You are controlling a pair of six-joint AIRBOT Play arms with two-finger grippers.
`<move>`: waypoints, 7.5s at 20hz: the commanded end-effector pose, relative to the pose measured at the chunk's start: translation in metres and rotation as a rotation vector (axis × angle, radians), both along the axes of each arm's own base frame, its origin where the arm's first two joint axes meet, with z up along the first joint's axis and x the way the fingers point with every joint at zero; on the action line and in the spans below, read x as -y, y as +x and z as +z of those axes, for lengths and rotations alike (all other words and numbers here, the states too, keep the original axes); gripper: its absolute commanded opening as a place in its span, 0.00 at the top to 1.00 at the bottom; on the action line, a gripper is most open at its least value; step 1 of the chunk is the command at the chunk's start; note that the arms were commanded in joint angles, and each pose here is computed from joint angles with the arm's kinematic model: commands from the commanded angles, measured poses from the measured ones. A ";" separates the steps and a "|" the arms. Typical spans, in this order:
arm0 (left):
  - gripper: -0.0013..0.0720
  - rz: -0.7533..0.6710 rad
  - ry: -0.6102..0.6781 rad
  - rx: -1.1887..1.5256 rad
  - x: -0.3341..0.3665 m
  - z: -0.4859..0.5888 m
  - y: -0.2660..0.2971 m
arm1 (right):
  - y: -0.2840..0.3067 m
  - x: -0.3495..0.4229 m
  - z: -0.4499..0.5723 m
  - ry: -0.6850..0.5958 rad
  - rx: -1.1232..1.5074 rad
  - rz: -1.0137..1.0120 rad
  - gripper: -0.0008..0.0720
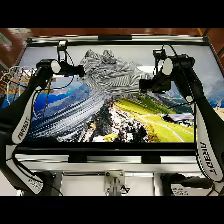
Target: Fold the shirts.
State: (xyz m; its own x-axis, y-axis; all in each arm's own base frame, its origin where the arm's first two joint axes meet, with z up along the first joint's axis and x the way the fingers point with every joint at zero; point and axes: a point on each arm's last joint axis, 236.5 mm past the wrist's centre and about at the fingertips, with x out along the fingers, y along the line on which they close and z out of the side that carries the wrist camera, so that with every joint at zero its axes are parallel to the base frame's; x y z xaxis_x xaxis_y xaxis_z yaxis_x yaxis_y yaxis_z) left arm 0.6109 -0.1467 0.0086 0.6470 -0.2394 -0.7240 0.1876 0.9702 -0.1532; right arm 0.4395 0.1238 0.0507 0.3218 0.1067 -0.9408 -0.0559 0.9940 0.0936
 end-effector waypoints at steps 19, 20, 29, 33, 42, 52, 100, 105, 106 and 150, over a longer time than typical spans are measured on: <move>0.91 -0.203 0.070 0.002 0.016 0.094 -0.055 | -0.015 0.042 0.046 -0.147 0.067 -0.013 0.13; 0.91 -0.221 0.049 -0.002 0.024 0.118 -0.075 | -0.018 0.049 0.067 -0.159 0.111 -0.023 0.13; 0.91 -0.563 -0.072 -0.347 0.214 0.097 -0.280 | -0.087 0.118 0.219 -0.107 0.397 -0.189 0.13; 0.91 -0.477 0.094 -0.509 0.216 -0.002 -0.343 | -0.106 0.139 0.209 -0.152 0.317 -0.200 0.13; 0.42 -0.124 0.134 -0.524 0.073 0.001 -0.364 | -0.068 0.109 0.170 -0.050 0.229 -0.111 0.13; 0.08 0.192 -0.494 -0.295 0.024 0.058 -0.223 | 0.006 0.007 0.033 0.236 -0.053 0.030 0.06; 0.91 -0.478 -0.434 0.681 0.124 0.419 -0.193 | -0.078 0.049 0.282 0.267 0.565 -0.147 0.89; 0.91 -0.478 0.047 0.129 0.060 0.213 -0.182 | -0.129 0.007 0.157 0.178 0.117 -0.022 0.89; 0.91 -0.456 0.107 0.053 0.044 0.177 -0.181 | -0.134 -0.012 0.121 0.163 0.051 -0.001 0.89; 0.91 -0.386 -0.041 0.594 0.040 0.285 -0.223 | 0.056 -0.007 0.095 0.455 0.215 -0.003 0.89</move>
